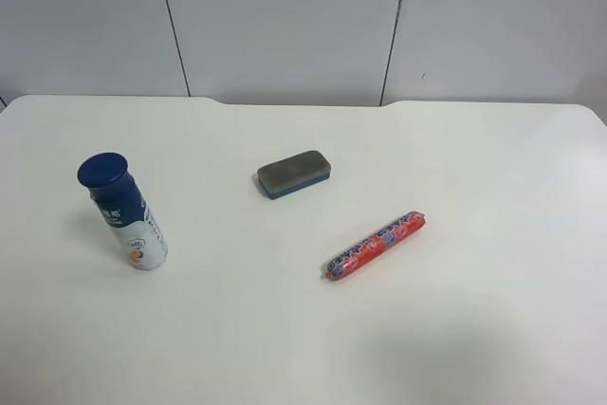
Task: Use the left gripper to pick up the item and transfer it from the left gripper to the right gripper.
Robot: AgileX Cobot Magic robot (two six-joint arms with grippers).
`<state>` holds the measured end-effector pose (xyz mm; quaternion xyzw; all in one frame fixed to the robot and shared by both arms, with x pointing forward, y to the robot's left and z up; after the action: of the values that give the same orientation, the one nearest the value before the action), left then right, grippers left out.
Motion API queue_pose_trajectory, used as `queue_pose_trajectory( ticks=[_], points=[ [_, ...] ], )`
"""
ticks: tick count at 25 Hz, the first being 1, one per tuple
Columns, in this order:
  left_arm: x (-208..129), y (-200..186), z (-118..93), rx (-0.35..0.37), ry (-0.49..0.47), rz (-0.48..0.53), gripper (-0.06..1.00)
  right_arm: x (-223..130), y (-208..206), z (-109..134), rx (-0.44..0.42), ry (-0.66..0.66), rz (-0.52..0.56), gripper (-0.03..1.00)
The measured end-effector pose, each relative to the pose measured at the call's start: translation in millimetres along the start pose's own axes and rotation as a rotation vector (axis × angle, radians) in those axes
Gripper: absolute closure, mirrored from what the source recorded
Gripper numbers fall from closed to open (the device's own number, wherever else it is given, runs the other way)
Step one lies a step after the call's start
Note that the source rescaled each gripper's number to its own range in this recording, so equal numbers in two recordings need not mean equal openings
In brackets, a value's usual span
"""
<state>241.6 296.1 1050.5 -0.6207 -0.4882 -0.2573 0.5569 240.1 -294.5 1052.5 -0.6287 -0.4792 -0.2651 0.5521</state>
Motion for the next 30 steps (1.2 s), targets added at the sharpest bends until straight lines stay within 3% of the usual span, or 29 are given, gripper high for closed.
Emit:
queue_pose_trajectory(
  ticks=[30],
  points=[
    [1.8, 3.8, -0.2, 0.006, 0.006, 0.026, -0.06, 0.0, 0.0, 0.0, 0.0, 0.0, 0.0, -0.03]
  ],
)
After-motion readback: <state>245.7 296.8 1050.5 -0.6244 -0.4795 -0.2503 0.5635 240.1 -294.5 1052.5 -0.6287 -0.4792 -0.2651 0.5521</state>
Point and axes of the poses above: a point on each arm's last joint axis where the gripper is mounted, y pointing out along that axis toward the gripper, z along the wrist's bending axis when the last joint is at zero, x = y × z, the point moved 1 cm from there along y, pointing out along that axis toward the gripper, and after that the axes turned 14 degrees about -y, right-handed, at the moved point
